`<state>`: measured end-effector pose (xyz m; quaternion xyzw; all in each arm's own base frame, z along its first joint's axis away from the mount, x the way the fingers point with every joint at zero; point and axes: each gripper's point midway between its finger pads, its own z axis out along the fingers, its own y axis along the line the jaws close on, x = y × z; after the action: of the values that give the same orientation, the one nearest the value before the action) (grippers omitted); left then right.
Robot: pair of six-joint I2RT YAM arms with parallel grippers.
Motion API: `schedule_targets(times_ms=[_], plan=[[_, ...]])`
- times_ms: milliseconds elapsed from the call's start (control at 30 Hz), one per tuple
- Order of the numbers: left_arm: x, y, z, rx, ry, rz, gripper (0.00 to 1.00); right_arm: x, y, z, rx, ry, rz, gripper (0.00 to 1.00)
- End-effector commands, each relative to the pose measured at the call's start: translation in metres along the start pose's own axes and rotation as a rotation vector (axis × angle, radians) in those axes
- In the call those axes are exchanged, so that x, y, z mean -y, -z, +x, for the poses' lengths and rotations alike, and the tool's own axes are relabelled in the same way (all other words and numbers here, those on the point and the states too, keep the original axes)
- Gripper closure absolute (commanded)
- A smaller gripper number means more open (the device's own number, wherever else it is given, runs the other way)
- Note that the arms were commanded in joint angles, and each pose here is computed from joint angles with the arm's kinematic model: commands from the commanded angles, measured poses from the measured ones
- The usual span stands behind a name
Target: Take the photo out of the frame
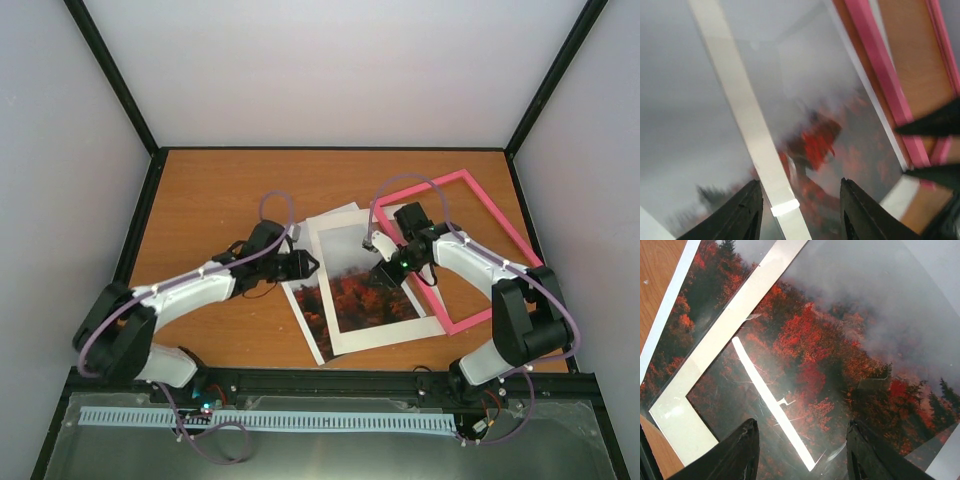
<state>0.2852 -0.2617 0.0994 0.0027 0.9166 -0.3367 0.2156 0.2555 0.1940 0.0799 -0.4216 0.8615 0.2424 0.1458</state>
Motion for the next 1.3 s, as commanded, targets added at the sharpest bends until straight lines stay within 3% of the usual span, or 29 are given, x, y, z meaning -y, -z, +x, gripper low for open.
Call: schedule_targets(times_ms=[0,133,233,433,533,767,867,1033,1267], plan=[[0.02,0.02,0.053,-0.069,-0.241,-0.024,0.57,0.001,-0.002,0.001,0.002,0.017,0.007,0.52],[0.043,0.032,0.099,-0.097,-0.5,-0.058,0.55,-0.001,-0.003,0.002,-0.001,0.015,-0.01,0.52],[0.034,0.035,0.123,-0.135,-0.546,-0.131,0.55,0.0,-0.004,0.002,-0.004,0.014,-0.012,0.52],[-0.005,0.029,0.152,-0.222,-0.238,-0.251,0.54,0.002,-0.006,0.007,-0.019,0.015,0.001,0.52],[0.005,0.028,0.17,-0.262,-0.147,-0.164,0.53,0.003,-0.008,0.011,-0.034,0.012,0.005,0.52],[-0.014,0.039,0.192,-0.293,0.113,-0.175,0.43,0.002,-0.01,0.01,-0.036,0.011,-0.007,0.52],[-0.008,0.038,0.195,-0.288,0.201,-0.096,0.41,0.003,-0.011,0.011,-0.04,0.013,-0.009,0.52],[-0.001,0.033,0.198,-0.28,0.272,-0.006,0.4,0.004,-0.013,0.014,-0.054,0.015,-0.006,0.52],[0.001,0.024,0.195,-0.28,0.292,-0.023,0.33,0.005,-0.016,0.017,-0.069,0.005,-0.006,0.52]])
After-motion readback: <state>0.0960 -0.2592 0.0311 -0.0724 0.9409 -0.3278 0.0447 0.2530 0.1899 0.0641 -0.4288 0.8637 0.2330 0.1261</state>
